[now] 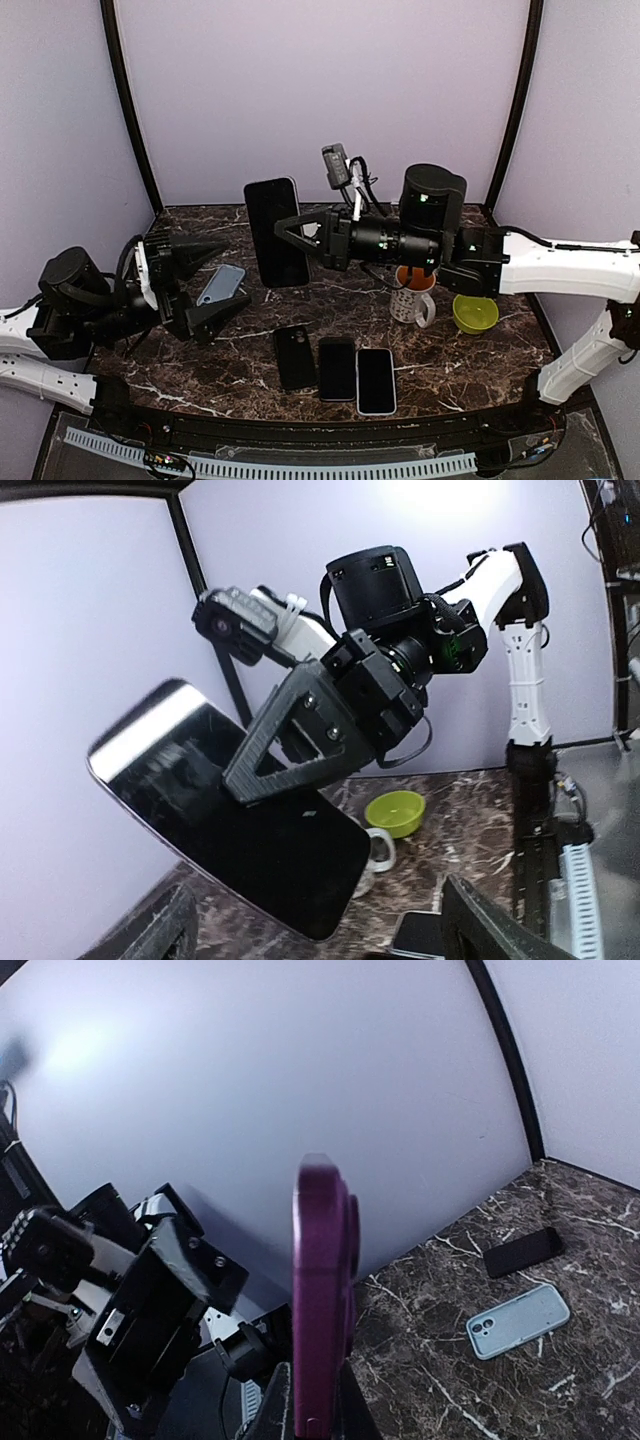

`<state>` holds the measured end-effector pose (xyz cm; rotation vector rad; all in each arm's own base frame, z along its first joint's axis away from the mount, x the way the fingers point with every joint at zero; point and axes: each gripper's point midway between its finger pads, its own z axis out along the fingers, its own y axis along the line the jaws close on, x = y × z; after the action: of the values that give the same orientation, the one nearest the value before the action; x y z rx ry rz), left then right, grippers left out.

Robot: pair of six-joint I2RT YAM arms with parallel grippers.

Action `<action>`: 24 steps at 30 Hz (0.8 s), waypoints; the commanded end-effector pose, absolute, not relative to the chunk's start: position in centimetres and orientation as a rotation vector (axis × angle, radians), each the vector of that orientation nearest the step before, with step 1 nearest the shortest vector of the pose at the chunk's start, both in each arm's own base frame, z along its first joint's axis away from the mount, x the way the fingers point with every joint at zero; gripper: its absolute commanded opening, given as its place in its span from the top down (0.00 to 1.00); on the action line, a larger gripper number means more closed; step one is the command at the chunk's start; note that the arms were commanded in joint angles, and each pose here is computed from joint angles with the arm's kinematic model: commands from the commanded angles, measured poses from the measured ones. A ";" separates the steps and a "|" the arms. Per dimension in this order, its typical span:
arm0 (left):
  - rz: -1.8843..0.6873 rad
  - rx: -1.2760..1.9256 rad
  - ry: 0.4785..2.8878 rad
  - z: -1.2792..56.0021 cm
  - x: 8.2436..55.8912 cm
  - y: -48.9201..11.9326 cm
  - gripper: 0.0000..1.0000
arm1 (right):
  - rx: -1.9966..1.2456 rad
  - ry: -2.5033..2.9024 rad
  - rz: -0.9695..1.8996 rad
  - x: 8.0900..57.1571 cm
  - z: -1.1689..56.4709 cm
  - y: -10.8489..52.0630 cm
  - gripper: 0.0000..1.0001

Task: Put the phone into the phone case
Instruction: Pass from the left arm to the right, then pass from the right arm to the left

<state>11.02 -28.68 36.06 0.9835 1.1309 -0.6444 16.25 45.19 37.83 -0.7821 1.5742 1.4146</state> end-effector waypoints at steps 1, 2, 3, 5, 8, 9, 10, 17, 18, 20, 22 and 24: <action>-0.970 0.841 1.418 35.2 10.5 -29.2 0.15 | -0.891 1.198 1.463 11.4 45.1 44.8 1.00; -0.977 0.819 1.455 35.7 10.8 -29.2 0.15 | -0.896 1.173 1.463 11.0 45.6 44.7 1.00; -0.976 0.807 1.473 36.0 11.0 -29.2 0.15 | -0.901 1.153 1.466 10.6 45.9 44.6 1.00; -0.982 0.813 1.520 36.2 11.0 -29.4 0.16 | -0.911 1.115 1.476 10.0 46.3 44.5 1.00; -1.003 0.798 1.538 36.6 11.0 -29.7 0.20 | -0.916 1.059 1.505 9.1 47.0 44.4 1.00; -1.008 0.797 1.538 36.4 11.0 -29.7 0.22 | -0.913 1.054 1.506 9.0 47.2 44.4 1.00; -1.027 0.784 1.516 37.0 10.9 -29.6 0.27 | -0.911 1.047 1.509 8.9 47.3 44.4 1.00; -1.129 0.833 1.430 37.3 9.4 -30.6 0.70 | -0.908 1.015 1.522 8.6 48.1 44.2 1.00; -1.136 0.831 1.417 37.5 9.3 -30.5 0.73 | -0.910 1.018 1.523 8.6 48.1 44.3 1.00; -1.161 0.836 1.375 37.9 8.9 -30.6 0.75 | -0.914 1.025 1.528 8.6 47.9 44.5 1.00; -1.181 0.837 1.343 38.1 8.7 -30.7 0.75 | -0.916 1.031 1.532 8.6 47.6 44.5 1.00; -1.206 0.854 1.324 38.1 8.2 -31.0 0.75 | -0.918 1.037 1.533 8.6 47.4 44.6 1.00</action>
<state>9.35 -30.94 36.29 0.8495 1.4346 -1.1198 9.74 46.17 42.61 -0.9706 1.2053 1.4856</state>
